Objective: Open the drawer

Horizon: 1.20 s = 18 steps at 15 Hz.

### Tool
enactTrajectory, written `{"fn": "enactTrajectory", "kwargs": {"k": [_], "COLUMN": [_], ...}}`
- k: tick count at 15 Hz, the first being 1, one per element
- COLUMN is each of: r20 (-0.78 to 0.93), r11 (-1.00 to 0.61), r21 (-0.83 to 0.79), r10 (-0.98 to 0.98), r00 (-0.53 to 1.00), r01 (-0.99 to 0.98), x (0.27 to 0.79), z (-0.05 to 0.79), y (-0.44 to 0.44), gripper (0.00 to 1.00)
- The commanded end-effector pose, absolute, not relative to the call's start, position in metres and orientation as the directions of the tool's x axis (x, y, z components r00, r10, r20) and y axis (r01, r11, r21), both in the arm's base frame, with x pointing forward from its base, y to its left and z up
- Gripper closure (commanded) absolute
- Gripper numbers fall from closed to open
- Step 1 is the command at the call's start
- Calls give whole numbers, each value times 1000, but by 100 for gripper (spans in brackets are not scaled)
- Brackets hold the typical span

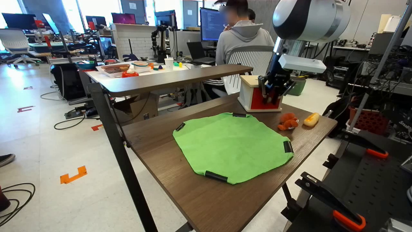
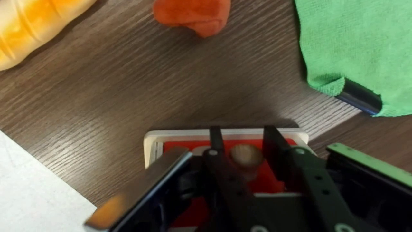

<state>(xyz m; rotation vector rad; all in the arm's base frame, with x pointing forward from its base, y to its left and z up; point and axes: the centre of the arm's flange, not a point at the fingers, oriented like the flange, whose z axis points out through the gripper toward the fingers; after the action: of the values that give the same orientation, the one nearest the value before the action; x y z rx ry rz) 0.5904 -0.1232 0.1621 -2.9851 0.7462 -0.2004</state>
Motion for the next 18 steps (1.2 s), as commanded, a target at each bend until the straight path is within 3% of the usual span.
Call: {"fn": "enactTrajectory", "kwargs": {"k": [1, 2, 3, 18], "r20": [144, 141, 139, 89], "r11": [-884, -885, -886, -920], "r21": [-80, -80, -78, -56], "r10": [-467, -466, -464, -391], "r00": [872, 873, 875, 916], "r01": [-460, -459, -458, -388], "x": [597, 596, 596, 567], "z": [158, 158, 157, 150], "y": [-121, -120, -120, -97], "gripper": [93, 97, 93, 93]}}
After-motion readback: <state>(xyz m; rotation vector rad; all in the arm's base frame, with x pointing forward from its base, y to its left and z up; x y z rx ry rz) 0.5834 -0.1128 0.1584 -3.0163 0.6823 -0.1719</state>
